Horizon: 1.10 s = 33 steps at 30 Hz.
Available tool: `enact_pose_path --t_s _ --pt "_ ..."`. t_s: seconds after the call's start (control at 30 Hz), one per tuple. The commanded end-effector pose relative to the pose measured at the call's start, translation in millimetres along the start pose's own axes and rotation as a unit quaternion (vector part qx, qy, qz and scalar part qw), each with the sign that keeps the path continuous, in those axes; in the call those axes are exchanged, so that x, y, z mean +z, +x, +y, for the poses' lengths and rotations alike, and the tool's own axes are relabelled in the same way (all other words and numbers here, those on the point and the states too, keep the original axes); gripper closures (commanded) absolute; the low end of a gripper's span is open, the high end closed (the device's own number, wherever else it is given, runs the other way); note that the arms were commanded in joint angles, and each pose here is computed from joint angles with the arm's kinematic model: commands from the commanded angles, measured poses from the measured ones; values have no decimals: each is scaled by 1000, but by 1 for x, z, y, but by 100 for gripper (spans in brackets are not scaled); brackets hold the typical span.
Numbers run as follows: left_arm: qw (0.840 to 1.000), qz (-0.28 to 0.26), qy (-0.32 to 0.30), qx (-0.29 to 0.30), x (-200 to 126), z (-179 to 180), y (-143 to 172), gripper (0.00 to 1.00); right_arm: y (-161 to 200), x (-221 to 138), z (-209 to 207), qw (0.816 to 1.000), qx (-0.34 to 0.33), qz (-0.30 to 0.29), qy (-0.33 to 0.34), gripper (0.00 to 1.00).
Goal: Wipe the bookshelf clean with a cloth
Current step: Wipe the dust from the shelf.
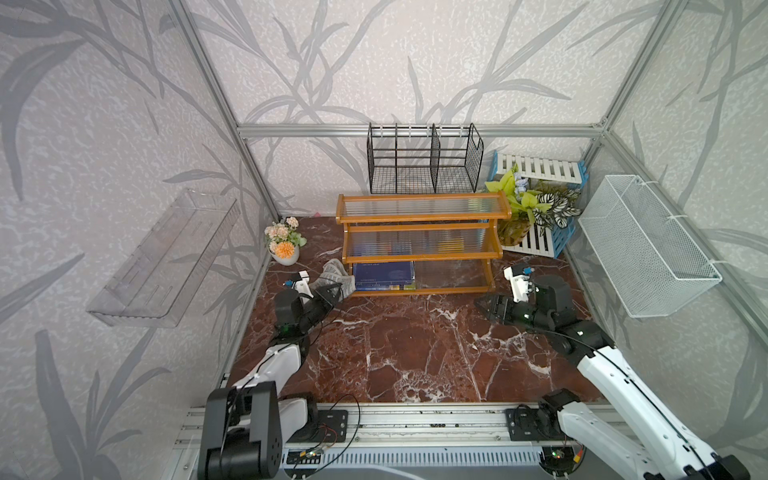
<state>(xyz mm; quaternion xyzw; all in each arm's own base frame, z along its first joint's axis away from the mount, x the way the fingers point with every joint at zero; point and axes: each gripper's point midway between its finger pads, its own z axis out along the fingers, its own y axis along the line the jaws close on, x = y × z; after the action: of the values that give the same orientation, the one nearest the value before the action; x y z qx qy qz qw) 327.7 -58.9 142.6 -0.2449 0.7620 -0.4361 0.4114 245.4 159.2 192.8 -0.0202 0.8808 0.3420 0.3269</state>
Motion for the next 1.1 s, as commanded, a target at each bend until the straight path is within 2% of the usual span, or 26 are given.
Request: enact_pose_path --t_s 0.0,0.13,0.43,0.57,0.77,1.07 --pt "999 20 -22 23 -3 -3 19 82 -9 4 20 999 -35 -7 -7 22" --pt "997 24 -24 69 -3 -27 29 82 -3 19 42 997 -66 5 -25 21" --pt "989 7 -24 143 -2 -66 1 82 5 29 61 995 -82 24 -50 19" --pt "983 25 -15 179 7 -82 -5 82 5 26 62 995 -81 20 -53 19" --pt "973 47 -30 222 29 -88 -14 79 4 25 61 995 -82 19 -52 18" --pt "966 52 -63 247 65 -80 -24 78 5 24 58 996 -82 16 -44 18"
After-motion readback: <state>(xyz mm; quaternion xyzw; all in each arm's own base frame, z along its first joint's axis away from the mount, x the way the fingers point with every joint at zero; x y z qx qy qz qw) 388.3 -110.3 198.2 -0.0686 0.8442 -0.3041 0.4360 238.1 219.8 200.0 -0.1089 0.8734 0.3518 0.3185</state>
